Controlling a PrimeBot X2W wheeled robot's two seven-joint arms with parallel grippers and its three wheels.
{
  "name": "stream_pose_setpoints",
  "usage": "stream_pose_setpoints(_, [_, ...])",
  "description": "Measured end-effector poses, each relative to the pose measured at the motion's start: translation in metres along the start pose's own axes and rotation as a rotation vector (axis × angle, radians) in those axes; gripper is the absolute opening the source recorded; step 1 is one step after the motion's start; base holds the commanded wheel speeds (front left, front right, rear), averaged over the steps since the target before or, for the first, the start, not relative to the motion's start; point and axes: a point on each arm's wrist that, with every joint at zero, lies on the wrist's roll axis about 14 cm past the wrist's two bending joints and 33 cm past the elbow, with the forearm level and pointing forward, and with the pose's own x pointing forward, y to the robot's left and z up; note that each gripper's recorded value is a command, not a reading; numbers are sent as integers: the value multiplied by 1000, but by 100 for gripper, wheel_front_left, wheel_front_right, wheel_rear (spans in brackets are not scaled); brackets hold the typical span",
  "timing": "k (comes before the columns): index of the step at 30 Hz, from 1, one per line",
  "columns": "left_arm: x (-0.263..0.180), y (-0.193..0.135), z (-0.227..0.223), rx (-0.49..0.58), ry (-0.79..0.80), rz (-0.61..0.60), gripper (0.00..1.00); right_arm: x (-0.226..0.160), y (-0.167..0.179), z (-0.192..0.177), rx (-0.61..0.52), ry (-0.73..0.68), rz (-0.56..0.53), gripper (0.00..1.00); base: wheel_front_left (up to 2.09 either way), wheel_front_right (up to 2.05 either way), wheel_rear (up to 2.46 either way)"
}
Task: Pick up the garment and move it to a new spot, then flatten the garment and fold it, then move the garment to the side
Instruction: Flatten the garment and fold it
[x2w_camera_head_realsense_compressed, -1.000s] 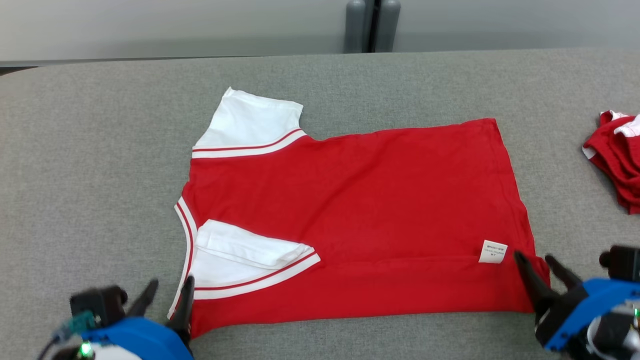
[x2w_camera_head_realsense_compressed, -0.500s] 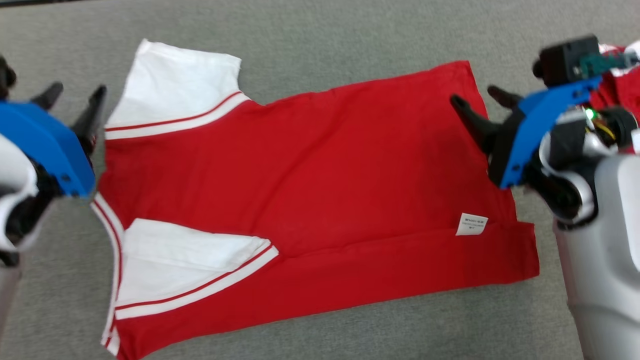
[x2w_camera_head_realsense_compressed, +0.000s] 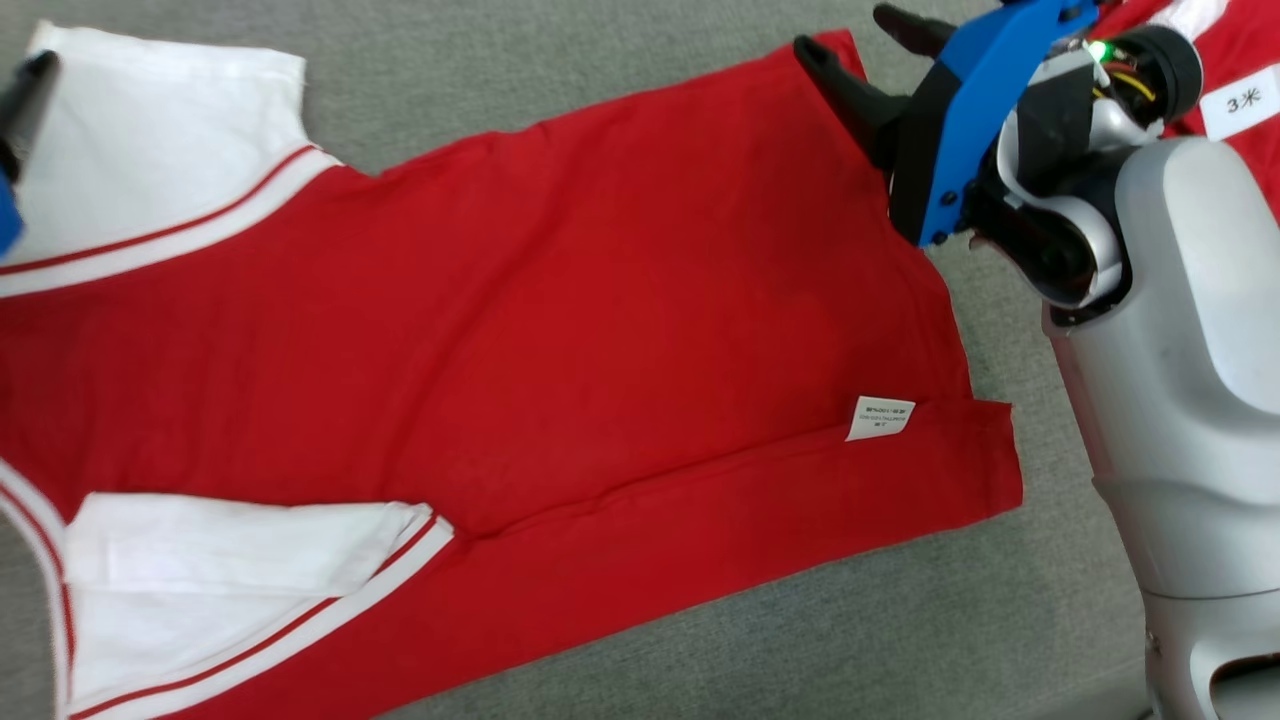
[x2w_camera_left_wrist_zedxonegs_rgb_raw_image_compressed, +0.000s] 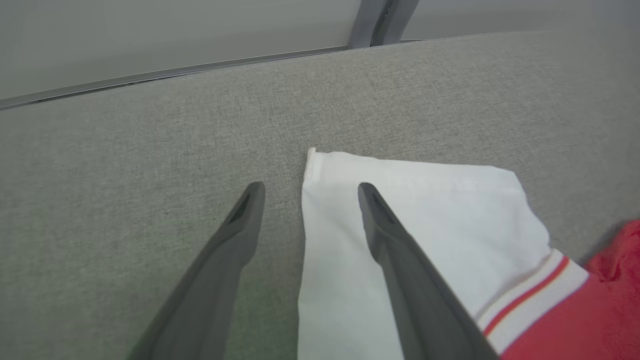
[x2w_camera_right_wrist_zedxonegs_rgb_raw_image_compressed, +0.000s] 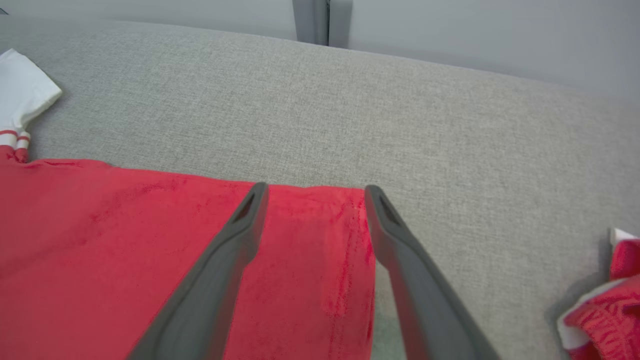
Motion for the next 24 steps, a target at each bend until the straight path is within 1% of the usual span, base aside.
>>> stream_pose_setpoints(5, [27,7,-4,12,49,15,100,12,-8,1,-6,-22,-7,100,0,0,0])
stream_pose_setpoints(10, [37,12,-15,12,114,29,99,17,-9,0,1,-41,2,100,0,0,0])
stream_pose_setpoints(11, [37,11,-17,16,128,26,55,17,-9,-1,0,-42,3,100,0,0,0])
stream_pose_setpoints(12, [37,11,-18,14,138,21,46,18,-10,-2,3,-40,4,100,0,0,0])
stream_pose_setpoints(13, [36,9,-19,8,144,12,0,18,-11,-3,4,-37,4,100,0,0,0])
stream_pose_setpoints(20, [31,7,-16,8,111,3,0,24,-27,1,-17,-6,-28,100,0,0,0])
stream_pose_setpoints(24, [30,8,-17,7,95,2,0,32,-34,-17,-14,83,-46,100,0,0,0])
